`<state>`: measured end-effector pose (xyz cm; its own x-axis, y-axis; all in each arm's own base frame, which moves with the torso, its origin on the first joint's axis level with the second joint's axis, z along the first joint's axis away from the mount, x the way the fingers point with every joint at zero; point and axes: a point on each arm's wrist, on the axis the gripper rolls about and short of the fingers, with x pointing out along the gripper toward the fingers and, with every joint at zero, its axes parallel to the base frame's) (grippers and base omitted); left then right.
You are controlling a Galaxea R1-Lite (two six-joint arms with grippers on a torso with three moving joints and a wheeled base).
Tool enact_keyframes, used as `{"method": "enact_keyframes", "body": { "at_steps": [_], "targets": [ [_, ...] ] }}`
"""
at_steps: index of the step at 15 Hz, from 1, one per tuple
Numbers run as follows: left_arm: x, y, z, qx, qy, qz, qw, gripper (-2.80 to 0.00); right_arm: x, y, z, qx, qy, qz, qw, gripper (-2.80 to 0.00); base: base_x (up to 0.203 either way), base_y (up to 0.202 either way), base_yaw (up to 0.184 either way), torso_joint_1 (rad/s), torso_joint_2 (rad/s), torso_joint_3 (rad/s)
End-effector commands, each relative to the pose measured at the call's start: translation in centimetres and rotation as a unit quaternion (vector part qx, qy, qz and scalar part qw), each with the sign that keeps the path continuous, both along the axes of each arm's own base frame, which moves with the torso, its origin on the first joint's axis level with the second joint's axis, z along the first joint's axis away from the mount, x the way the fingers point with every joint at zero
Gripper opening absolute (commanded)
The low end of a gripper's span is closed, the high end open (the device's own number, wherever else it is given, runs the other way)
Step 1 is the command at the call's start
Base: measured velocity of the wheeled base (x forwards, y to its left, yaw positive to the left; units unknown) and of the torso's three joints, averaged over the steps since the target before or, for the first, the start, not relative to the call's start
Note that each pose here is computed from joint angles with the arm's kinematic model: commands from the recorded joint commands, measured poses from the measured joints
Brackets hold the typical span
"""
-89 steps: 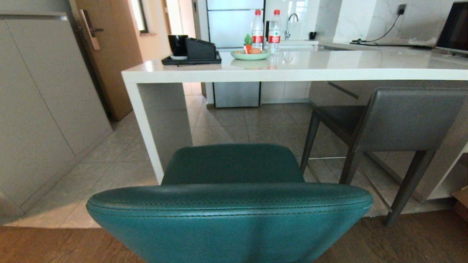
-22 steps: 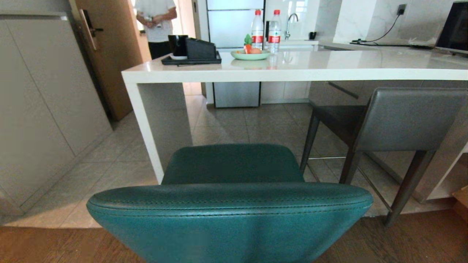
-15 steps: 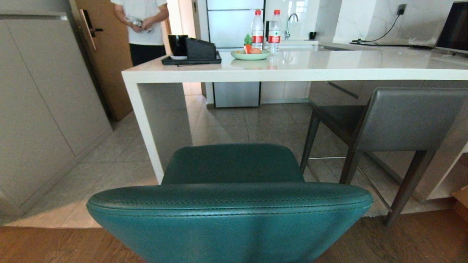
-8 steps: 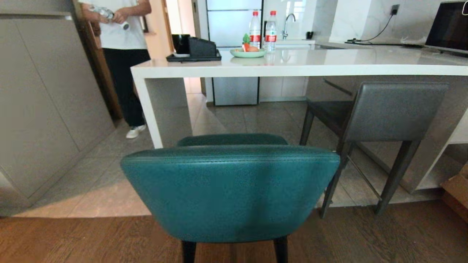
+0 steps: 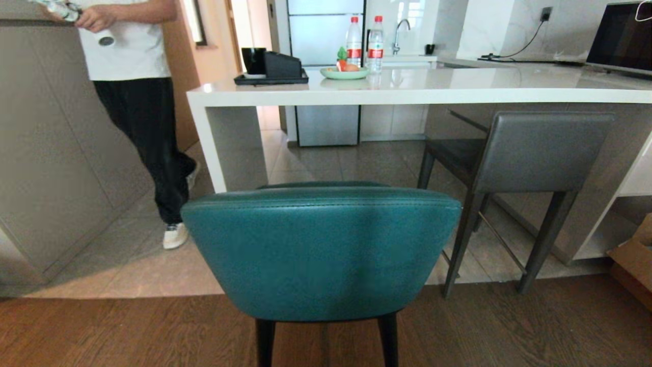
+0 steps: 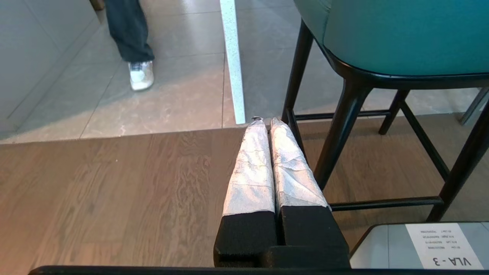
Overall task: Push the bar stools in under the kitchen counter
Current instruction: Pull the gray chair out from under the dining table
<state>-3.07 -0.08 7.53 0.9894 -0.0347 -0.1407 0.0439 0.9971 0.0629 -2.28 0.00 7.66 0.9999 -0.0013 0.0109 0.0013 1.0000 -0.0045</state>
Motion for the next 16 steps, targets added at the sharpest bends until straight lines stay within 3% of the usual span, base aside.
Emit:
{"method": "enact_keyframes", "body": {
  "at_steps": [1,5,16],
  "targets": [
    [-0.01,-0.01,0.01,0.000,0.000,0.000,1.0000,-2.80,0.01,0.00,-0.04,0.000,0.001,0.000,1.000,-2.80,0.000,0.000,0.000,0.000,0.00,0.000],
    [-0.01,0.00,0.02,0.000,0.000,0.000,1.0000,-2.80,0.01,0.00,-0.04,0.000,0.001,0.000,1.000,-2.80,0.001,-0.061,0.002,0.002,0.00,0.002],
    [-0.01,-0.01,0.02,0.000,0.000,0.000,1.0000,-2.80,0.01,0.00,-0.04,0.000,0.001,0.000,1.000,-2.80,0.000,-0.194,0.002,0.003,0.00,0.004]
  ]
}}
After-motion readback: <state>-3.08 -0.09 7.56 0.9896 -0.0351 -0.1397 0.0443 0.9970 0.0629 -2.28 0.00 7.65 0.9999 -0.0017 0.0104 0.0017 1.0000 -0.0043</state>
